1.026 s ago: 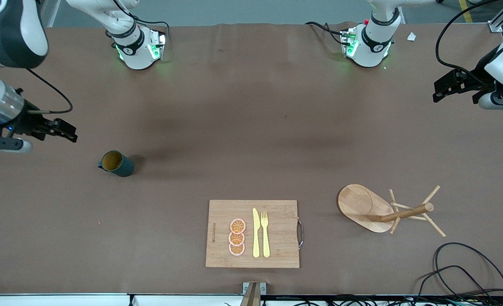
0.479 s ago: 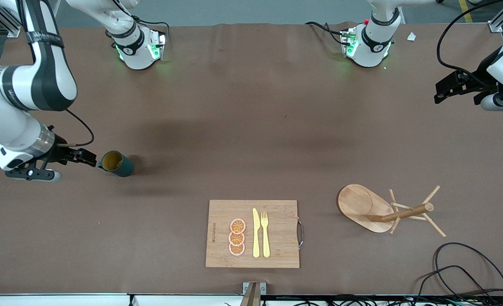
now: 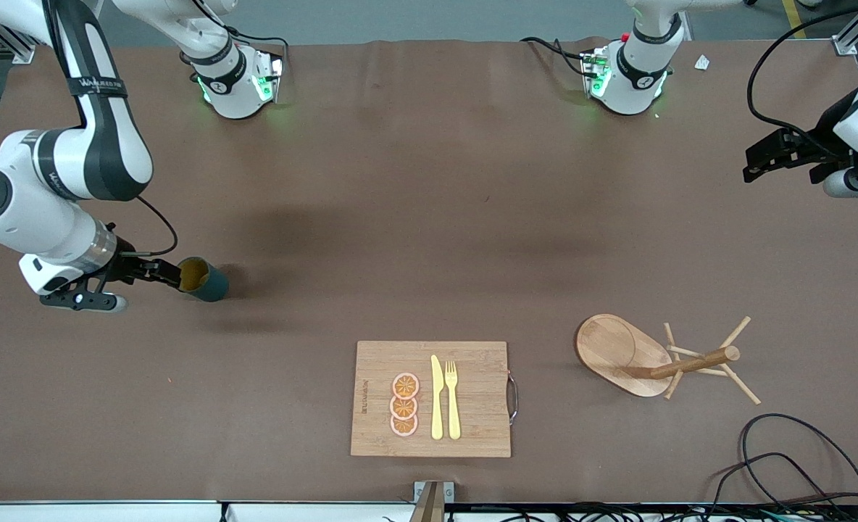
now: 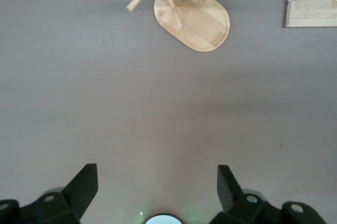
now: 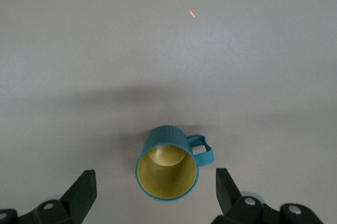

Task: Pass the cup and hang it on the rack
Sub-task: 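Move the right gripper toward the teal mug, then lower the right gripper onto the teal mug rim and close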

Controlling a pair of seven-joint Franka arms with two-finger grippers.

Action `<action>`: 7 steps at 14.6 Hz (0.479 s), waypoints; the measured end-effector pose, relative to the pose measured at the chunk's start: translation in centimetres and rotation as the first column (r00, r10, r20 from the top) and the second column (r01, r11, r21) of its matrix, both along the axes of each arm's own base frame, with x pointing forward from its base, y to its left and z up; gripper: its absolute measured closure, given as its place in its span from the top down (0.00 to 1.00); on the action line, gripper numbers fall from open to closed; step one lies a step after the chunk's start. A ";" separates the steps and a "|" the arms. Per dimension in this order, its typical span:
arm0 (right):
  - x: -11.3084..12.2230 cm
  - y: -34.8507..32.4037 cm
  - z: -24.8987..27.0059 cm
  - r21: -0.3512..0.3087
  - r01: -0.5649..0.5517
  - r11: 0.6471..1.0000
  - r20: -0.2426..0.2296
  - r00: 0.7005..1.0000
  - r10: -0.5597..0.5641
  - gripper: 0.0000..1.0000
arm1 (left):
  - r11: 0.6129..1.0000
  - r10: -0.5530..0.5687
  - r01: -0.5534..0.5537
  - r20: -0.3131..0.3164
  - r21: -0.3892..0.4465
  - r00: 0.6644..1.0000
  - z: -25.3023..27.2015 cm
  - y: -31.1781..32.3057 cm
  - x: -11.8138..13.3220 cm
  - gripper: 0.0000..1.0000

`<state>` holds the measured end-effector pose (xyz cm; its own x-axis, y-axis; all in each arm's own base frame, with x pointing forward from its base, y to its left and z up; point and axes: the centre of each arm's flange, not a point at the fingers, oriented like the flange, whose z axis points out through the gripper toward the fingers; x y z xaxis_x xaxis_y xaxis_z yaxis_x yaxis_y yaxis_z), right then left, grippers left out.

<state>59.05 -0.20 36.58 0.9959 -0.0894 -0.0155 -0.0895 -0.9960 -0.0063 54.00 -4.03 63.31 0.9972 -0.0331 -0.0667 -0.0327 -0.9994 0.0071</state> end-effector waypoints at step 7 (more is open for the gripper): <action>-1.1 3.1 -2.5 -0.001 -0.009 1.000 -0.052 0.999 0.009 1.00 | 1.000 0.009 -0.009 -0.001 0.000 1.000 -0.1 0.5 0.1 1.00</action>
<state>57.92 2.85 34.08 0.9945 -0.0803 -0.0676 -0.0806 -0.9967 -0.0011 54.07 -3.54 63.24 0.9974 -0.0242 -0.0680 -0.0237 -0.9997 0.0072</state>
